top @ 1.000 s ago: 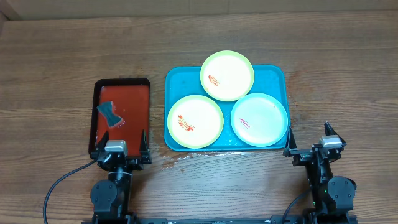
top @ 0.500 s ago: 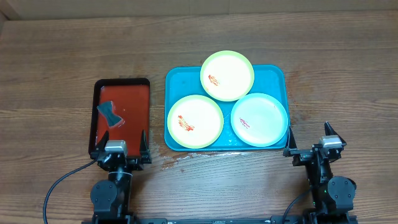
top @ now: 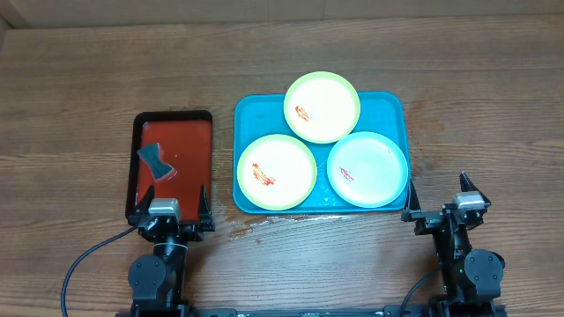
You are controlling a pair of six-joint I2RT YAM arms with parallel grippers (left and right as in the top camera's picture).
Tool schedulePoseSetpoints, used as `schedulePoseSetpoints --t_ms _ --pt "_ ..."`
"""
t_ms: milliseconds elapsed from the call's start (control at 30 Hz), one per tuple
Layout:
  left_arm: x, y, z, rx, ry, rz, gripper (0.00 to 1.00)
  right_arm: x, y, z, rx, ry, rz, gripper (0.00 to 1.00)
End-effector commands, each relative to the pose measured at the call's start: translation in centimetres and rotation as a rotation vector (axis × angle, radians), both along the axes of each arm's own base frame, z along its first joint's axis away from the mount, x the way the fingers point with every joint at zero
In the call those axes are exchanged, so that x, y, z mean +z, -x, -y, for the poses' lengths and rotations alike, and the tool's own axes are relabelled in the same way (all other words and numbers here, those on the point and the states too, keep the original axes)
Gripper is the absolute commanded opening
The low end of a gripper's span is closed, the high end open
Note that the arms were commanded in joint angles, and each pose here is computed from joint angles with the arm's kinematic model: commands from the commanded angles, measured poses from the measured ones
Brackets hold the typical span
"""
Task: Clean dirty plates on tray and stack at the side
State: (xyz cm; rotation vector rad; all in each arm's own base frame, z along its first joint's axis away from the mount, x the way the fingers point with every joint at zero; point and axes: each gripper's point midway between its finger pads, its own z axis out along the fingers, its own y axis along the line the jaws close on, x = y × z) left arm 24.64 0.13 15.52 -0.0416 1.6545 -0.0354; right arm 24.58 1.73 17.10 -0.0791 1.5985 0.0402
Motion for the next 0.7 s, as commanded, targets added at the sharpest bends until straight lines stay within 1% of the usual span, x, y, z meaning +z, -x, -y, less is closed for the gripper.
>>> schedulePoseSetpoints --t_ms 0,267,300,333,400,467,567,633,667 --pt "0.0 0.0 0.1 -0.007 -0.022 0.006 1.0 -0.1 0.0 0.1 -0.002 0.003 0.006 1.0" --pt "0.0 0.0 0.1 -0.006 -0.022 0.006 1.0 -0.1 0.0 0.1 -0.002 0.003 0.006 1.0" --pt "0.6 0.0 0.2 -0.008 -0.019 0.029 1.0 -0.1 0.0 0.1 -0.002 0.003 0.006 1.0" --pt "1.7 0.0 0.5 -0.029 -0.007 0.074 1.0 -0.1 0.0 0.1 -0.002 0.003 0.006 1.0" --pt "3.9 0.2 2.5 -0.14 0.062 0.161 1.0 -0.1 0.0 0.1 -0.002 0.003 0.006 1.0" --pt "6.3 0.9 4.4 -0.258 0.082 0.252 1.0 -0.1 0.0 0.1 -0.002 0.003 0.006 1.0" --pt "10.0 2.3 5.7 -0.34 0.01 0.416 1.0 -0.1 0.0 0.1 -0.002 0.003 0.006 1.0" --pt "12.5 3.3 5.5 -0.326 -0.044 0.528 1.0 -0.1 0.0 0.1 -0.002 0.003 0.006 1.0" --pt "13.4 3.6 5.4 -0.312 -0.07 0.56 1.0 -0.1 0.0 0.1 -0.002 0.003 0.006 1.0"
